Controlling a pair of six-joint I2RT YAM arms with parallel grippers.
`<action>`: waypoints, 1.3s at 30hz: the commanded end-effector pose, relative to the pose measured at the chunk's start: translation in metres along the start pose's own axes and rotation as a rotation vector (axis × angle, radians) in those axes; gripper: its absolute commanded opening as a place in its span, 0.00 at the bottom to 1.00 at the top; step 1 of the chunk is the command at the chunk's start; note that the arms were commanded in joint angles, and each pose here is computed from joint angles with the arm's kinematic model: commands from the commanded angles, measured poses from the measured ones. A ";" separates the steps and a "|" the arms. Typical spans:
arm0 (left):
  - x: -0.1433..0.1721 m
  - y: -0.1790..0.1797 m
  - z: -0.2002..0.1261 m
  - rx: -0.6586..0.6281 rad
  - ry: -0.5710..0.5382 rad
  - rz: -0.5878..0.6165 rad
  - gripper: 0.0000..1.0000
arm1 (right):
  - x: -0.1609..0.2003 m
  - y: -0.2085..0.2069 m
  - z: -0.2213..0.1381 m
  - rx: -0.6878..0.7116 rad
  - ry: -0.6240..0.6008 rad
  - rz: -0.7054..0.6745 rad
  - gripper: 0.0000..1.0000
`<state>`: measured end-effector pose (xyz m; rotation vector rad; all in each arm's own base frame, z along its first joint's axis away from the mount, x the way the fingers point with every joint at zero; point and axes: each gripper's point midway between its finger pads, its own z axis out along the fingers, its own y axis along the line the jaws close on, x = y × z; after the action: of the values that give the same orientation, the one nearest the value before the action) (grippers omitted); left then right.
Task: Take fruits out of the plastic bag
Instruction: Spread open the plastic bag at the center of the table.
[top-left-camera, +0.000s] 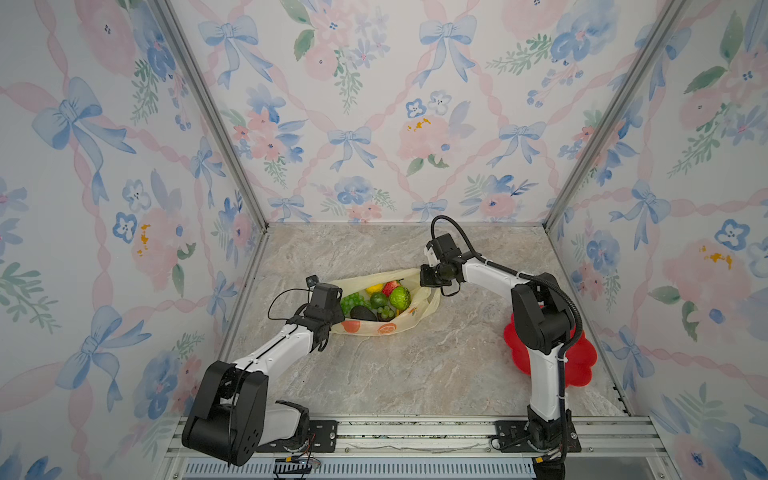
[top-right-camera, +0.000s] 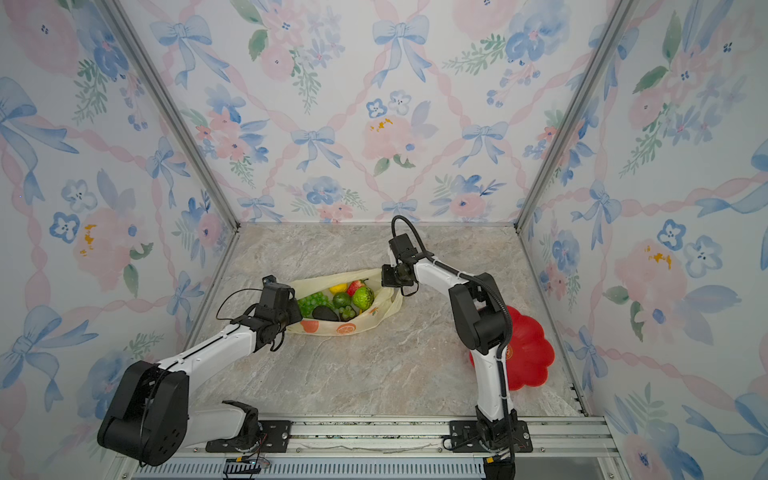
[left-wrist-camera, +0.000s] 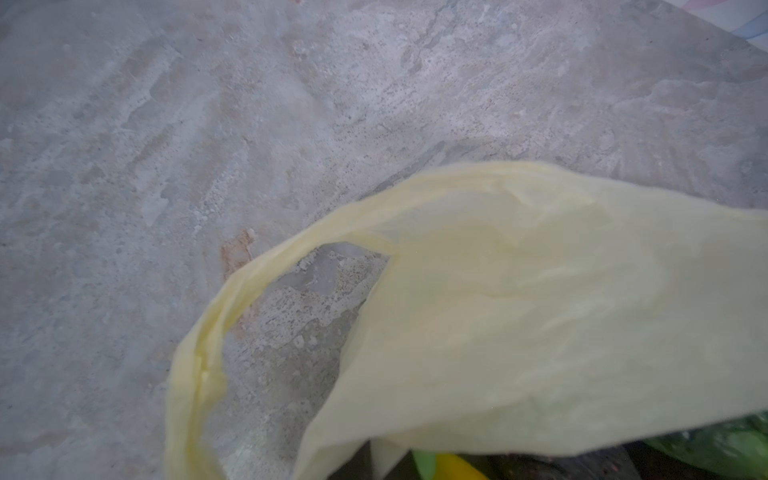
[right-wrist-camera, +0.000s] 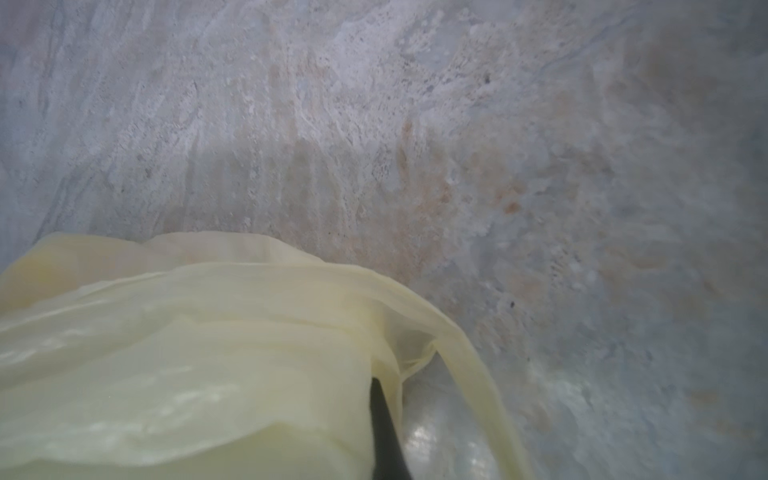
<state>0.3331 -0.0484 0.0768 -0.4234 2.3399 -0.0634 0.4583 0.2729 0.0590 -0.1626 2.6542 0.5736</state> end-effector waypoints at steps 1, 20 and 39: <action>0.004 -0.006 0.001 0.042 -0.003 0.038 0.00 | -0.012 0.021 0.010 -0.077 0.004 0.031 0.00; 0.015 -0.030 -0.011 0.134 -0.051 0.131 0.01 | 0.001 0.033 -0.071 0.223 -0.067 -0.144 0.86; 0.015 -0.045 -0.021 0.193 -0.091 0.140 0.02 | 0.066 0.044 -0.052 0.196 -0.005 -0.132 0.48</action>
<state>0.3213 -0.0942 0.0841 -0.1866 2.2678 -0.1859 0.3773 0.2911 0.1024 -0.2710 2.6290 0.2778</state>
